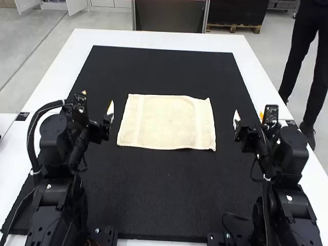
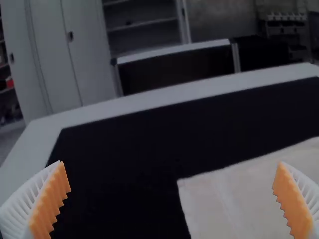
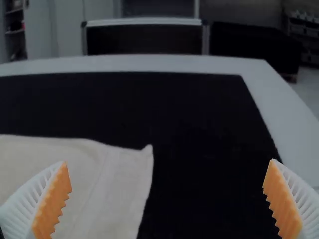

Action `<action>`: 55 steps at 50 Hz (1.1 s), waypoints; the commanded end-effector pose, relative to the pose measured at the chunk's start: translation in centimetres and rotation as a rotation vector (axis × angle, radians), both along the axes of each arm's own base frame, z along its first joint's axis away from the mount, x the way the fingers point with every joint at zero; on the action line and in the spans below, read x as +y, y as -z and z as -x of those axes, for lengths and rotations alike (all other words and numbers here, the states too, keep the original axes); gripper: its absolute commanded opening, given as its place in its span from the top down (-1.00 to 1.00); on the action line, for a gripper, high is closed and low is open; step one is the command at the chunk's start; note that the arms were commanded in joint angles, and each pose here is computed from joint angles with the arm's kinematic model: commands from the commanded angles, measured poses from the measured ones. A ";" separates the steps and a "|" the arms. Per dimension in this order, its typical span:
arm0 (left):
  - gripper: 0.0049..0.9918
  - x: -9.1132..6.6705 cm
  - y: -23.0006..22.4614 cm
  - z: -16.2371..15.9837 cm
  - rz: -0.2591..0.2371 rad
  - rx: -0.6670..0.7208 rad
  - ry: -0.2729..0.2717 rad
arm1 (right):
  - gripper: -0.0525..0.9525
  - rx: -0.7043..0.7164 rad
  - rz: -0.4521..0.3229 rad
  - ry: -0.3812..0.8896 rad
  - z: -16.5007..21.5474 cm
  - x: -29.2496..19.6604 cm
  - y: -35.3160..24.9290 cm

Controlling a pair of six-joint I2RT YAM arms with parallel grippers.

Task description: Fold the towel.

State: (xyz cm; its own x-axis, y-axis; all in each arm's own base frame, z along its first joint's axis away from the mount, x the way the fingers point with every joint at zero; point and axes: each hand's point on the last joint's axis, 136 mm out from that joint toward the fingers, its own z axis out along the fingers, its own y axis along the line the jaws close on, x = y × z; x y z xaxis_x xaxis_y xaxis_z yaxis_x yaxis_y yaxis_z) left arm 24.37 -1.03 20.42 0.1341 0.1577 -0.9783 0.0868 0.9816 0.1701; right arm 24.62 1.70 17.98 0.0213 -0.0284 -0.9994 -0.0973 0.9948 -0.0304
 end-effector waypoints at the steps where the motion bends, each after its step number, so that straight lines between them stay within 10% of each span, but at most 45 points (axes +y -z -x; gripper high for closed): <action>1: -0.92 2.4 -3.1 0.5 -0.010 -0.134 -0.137 | -0.87 -0.137 0.035 0.054 0.2 -1.0 -3.2; 9: -0.86 2.9 -11.6 3.5 -0.003 -0.365 -0.183 | -0.89 -0.306 0.034 0.096 2.3 -1.7 -11.1; 15: -0.89 2.9 -18.3 5.0 0.089 -0.447 -0.165 | -0.90 -0.360 0.032 0.115 3.0 -2.1 -16.8; 25: -0.94 4.8 -24.6 -3.4 0.200 -0.261 -0.201 | -0.91 -0.118 -0.040 0.140 -4.9 -2.9 -22.2; 38: -0.94 8.3 -19.1 -14.5 0.214 0.041 -0.356 | -0.88 0.008 -0.135 0.166 -12.1 -3.7 -19.7; 55: -0.81 8.2 -6.0 -15.3 0.288 0.309 -0.373 | -0.91 0.050 -0.068 0.375 -12.8 -9.0 -14.3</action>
State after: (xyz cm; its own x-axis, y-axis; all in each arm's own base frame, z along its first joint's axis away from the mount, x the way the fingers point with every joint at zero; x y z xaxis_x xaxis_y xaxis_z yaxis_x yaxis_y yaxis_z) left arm 40.28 7.10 27.95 -0.1695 -0.1121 -0.9791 -0.2585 0.9638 -0.0656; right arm 37.09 -4.85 34.39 0.0210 0.0705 -0.9973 0.1765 0.9816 0.0731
